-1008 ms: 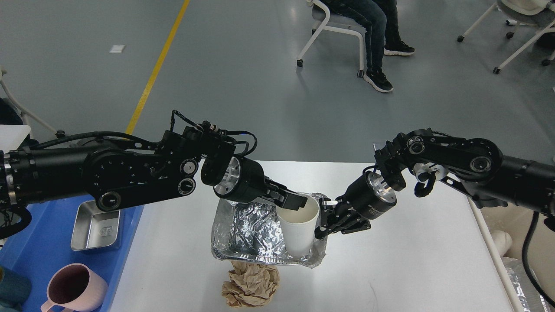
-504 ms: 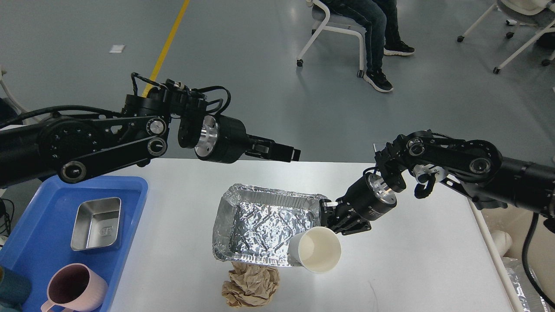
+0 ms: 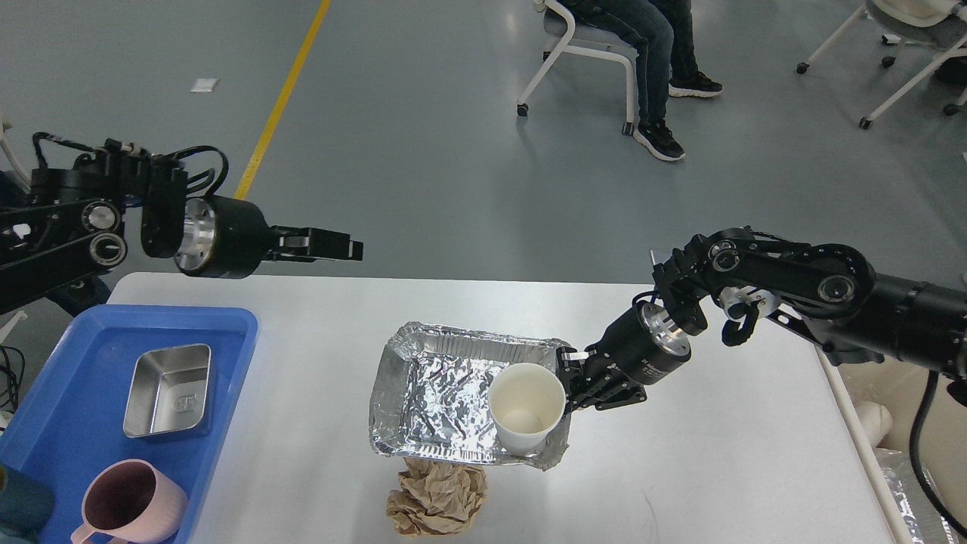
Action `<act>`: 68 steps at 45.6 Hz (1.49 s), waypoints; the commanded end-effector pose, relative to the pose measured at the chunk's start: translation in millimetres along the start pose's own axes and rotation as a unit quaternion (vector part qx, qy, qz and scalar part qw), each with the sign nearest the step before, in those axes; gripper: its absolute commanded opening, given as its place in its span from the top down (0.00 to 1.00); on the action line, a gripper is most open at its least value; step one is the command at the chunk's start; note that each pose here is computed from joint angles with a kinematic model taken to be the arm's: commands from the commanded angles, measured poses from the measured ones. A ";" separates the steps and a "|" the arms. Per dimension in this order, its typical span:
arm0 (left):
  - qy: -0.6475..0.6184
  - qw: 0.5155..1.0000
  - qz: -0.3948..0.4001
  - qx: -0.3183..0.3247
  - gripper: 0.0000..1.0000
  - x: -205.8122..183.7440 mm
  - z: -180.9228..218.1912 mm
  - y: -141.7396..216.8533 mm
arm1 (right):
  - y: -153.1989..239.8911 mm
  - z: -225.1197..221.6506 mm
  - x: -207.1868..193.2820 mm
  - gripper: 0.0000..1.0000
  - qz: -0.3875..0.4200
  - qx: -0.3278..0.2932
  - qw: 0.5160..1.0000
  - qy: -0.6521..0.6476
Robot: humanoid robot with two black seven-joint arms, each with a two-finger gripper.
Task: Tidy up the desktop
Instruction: 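Raise the left gripper and move it down toward the crumpled paper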
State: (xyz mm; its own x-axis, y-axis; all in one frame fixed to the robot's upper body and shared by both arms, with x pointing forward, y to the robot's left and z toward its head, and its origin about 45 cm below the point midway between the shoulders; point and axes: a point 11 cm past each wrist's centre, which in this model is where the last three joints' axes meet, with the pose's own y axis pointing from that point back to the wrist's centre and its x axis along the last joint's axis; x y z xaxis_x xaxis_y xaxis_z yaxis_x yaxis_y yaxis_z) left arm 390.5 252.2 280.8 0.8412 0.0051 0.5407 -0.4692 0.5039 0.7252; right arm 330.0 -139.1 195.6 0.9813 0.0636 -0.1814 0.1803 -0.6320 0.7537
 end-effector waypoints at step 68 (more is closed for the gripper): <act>0.136 0.983 0.076 0.099 0.18 -196.3 -147.2 115.8 | 1.6 6.6 7.4 1.00 0.013 -0.002 1.000 -0.012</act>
State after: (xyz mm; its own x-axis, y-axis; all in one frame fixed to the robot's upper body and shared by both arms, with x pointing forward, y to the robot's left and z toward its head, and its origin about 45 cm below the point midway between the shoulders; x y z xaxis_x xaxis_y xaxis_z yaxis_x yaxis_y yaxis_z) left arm 209.7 436.0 194.9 0.7891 0.3106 0.5300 -0.6108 0.3042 0.7310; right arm 337.2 -146.8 190.6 0.9837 0.0235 -0.1782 0.1533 -0.6275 0.7634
